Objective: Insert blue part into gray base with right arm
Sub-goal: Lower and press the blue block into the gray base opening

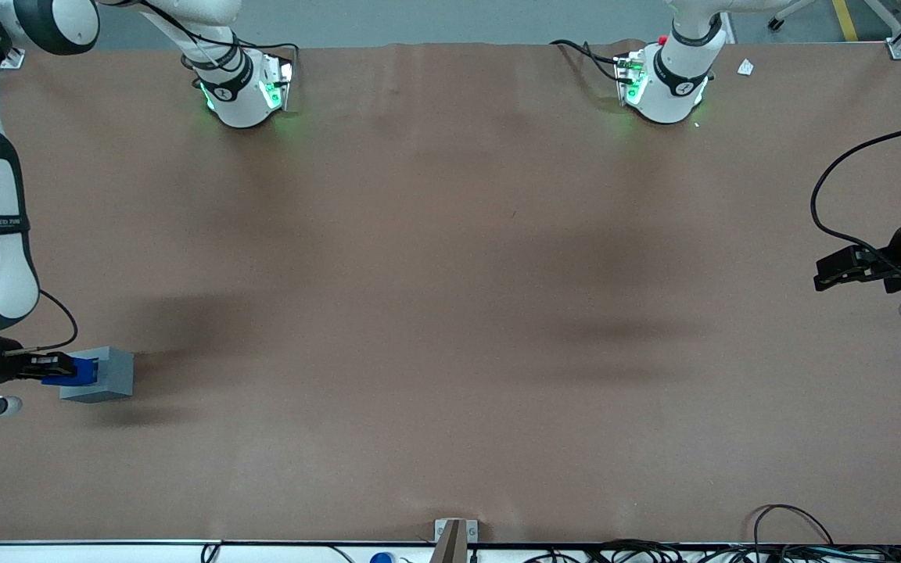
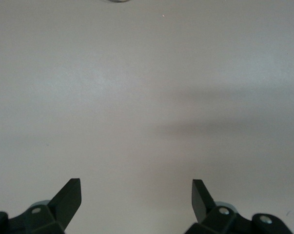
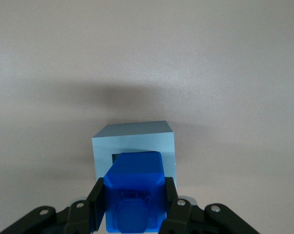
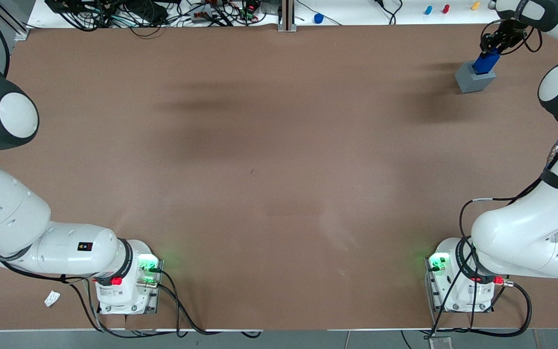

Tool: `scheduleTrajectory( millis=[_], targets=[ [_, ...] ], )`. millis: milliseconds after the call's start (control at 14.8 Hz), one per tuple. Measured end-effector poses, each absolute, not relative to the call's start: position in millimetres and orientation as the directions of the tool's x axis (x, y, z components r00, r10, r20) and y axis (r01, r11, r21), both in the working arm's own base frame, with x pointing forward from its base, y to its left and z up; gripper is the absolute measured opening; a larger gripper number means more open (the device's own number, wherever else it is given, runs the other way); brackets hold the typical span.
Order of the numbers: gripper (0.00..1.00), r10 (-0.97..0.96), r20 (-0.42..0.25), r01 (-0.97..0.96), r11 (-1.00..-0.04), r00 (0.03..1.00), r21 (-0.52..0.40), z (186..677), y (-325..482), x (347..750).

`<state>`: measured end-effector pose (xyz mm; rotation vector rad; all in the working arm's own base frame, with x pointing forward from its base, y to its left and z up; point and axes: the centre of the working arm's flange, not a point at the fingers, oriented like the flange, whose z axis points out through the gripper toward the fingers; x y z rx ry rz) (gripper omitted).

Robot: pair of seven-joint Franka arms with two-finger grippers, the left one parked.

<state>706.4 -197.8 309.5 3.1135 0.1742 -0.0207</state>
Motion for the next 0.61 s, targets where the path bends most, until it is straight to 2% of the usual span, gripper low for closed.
scheduleTrajectory(
  millis=[607],
  targets=[
    [0.51,0.114,-0.032,0.115,-0.993,0.993,0.013,309.9,-195.0,706.0]
  ],
)
